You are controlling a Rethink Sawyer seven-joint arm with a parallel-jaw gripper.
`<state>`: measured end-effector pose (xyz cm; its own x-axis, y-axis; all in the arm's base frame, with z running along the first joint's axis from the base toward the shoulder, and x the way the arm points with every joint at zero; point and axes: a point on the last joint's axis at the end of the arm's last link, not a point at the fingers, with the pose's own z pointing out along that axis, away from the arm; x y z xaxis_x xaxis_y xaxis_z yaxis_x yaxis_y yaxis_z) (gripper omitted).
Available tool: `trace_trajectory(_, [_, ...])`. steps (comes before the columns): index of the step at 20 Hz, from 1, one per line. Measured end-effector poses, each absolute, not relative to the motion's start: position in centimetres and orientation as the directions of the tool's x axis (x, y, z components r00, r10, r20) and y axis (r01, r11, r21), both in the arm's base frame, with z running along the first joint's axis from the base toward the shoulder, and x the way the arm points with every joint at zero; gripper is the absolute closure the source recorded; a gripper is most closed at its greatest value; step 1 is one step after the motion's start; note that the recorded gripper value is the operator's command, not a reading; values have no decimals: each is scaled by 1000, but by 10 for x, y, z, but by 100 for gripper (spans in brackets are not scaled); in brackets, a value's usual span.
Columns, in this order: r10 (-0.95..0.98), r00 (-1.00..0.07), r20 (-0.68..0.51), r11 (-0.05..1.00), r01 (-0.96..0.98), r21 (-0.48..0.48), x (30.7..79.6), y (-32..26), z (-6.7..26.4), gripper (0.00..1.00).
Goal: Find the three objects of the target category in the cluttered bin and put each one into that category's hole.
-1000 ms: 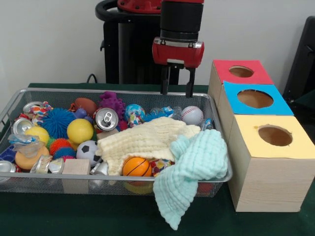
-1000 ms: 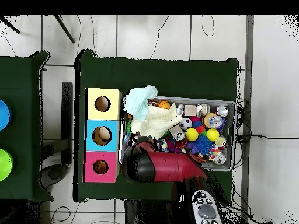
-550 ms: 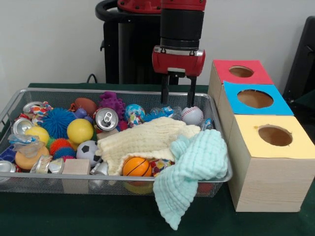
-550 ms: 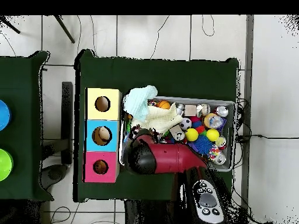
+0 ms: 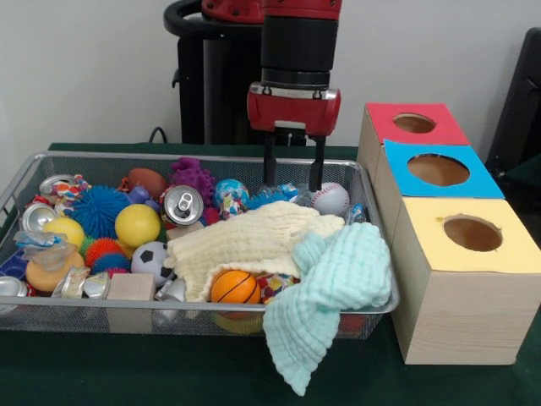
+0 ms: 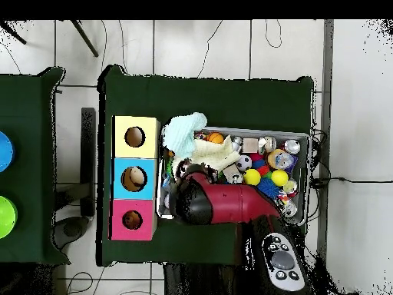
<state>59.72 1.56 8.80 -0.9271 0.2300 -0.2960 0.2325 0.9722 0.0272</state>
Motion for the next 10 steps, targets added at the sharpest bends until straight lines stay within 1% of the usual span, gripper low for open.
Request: trace_trajectory(10, [222, -923, -314, 973, 230, 14, 606, -3, 85, 0])
